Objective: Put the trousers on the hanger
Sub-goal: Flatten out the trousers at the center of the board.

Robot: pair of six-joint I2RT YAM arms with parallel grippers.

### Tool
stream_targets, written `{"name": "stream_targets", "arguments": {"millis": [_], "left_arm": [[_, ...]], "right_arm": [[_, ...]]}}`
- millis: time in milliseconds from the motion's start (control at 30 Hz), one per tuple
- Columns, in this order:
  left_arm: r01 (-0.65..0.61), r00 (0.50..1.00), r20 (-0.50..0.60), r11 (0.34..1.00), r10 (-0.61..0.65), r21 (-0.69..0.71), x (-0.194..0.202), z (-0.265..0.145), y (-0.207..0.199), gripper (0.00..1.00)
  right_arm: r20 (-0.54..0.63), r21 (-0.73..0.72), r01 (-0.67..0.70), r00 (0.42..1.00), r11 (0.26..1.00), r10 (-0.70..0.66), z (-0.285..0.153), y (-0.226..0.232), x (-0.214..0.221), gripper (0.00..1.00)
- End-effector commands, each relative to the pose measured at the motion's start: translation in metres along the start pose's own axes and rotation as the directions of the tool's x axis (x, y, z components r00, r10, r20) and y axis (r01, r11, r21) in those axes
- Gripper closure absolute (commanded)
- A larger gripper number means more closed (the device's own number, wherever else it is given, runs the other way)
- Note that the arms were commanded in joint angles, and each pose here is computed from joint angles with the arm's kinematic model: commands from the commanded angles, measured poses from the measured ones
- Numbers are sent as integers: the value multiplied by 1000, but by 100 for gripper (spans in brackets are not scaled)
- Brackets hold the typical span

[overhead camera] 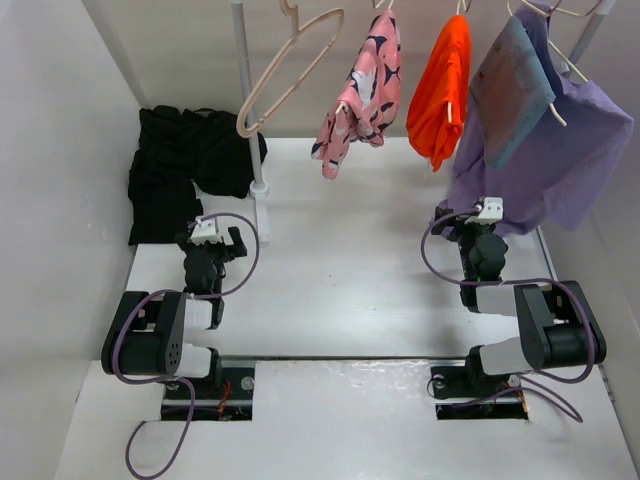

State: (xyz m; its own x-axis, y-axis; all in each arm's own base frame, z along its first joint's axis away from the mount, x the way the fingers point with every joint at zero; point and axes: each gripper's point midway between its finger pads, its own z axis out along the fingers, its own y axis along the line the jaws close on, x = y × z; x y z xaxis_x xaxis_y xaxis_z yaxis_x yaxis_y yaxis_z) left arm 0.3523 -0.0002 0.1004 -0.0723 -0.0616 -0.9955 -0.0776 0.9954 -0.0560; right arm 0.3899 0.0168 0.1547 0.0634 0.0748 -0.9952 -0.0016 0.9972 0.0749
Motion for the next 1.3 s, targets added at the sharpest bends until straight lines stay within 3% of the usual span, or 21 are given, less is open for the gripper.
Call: {"name": "stream_targets", "arguments": {"millis": [0, 100, 167, 233, 267, 300, 333, 433, 500, 600, 667, 700, 767, 800, 833, 933, 1000, 1100, 1200, 1233, 1267], "left_arm": [[34, 975, 220, 999, -38, 19, -60, 7, -6, 0], [32, 975, 219, 999, -38, 28, -60, 7, -7, 0], [-41, 967, 253, 994, 14, 102, -69, 5, -21, 0], [-55, 981, 192, 987, 24, 153, -84, 8, -30, 0], [-99, 985, 158, 974, 67, 205, -94, 11, -40, 0], [-282, 944, 235, 935, 230, 217, -140, 21, -47, 0], [-320, 947, 124, 911, 297, 259, -122, 22, -47, 0], [-319, 948, 11, 948, 319, -1, -146, 32, 1, 0], [-337, 941, -38, 918, 337, -210, -151, 27, 41, 0], [-277, 959, -66, 870, 274, -409, -152, 18, 77, 0], [-283, 958, -148, 880, 244, -382, -140, 24, 78, 0], [-206, 976, -149, 889, 158, -409, -136, 27, 83, 0], [-135, 984, -162, 915, 77, -381, -138, 39, 81, 0], [-144, 966, -254, 924, 53, -353, -114, 45, 88, 0], [-116, 959, -281, 963, 45, -243, -107, 56, 74, 0], [-63, 948, -319, 991, 22, -119, -103, 85, 77, 0], [-46, 960, -278, 994, 17, -97, -126, 106, 83, 0], [-83, 928, -368, 995, 58, -54, -102, 134, 90, 0], [-124, 856, -503, 992, 117, 19, -66, 171, 87, 0], [-131, 865, -481, 990, 141, 55, -86, 191, 85, 0], [-111, 782, -599, 984, 171, 136, -34, 191, 76, 0]], "right_arm": [[80, -24, -1, 997, 1000, 3, 6, 6, -25, 1], [80, -24, -1, 997, 1000, 3, 6, 6, -25, 1], [89, -25, -1, 996, 1000, 3, 6, 7, -28, 1], [90, -25, -1, 996, 1000, 3, 11, 7, -35, 1], [-4, -18, 4, 1000, 1000, -4, 12, 6, -18, 1], [0, -18, 4, 1000, 1000, -4, 24, 9, -36, 1], [-38, -26, 27, 999, 999, -28, 30, 12, -38, 1], [-200, -68, 83, 975, 994, -95, 46, 20, -31, 1], [-266, -116, 152, 948, 982, -178, 45, 29, -22, 1], [-248, -100, 211, 941, 972, -229, 40, 34, -28, 1], [-229, -109, 284, 925, 953, -302, 37, 44, -33, 1], [-231, -93, 314, 916, 945, -327, 36, 44, -33, 1], [-237, -35, 370, 899, 928, -368, 37, 46, -38, 1], [-248, -29, 402, 884, 915, -397, 39, 47, -35, 1], [-253, -9, 420, 877, 907, -409, 41, 46, -37, 1], [-223, -13, 431, 878, 902, -423, 47, 59, -50, 1], [-211, -68, 425, 878, 902, -430, 49, 78, -53, 1], [-209, -251, 393, 870, 885, -446, 49, 109, -55, 1], [-238, -248, 358, 878, 900, -414, 49, 110, -47, 1], [-237, -255, 347, 882, 902, -407, 47, 115, -46, 1], [-237, -255, 347, 882, 902, -407, 47, 115, -46, 1]]}}
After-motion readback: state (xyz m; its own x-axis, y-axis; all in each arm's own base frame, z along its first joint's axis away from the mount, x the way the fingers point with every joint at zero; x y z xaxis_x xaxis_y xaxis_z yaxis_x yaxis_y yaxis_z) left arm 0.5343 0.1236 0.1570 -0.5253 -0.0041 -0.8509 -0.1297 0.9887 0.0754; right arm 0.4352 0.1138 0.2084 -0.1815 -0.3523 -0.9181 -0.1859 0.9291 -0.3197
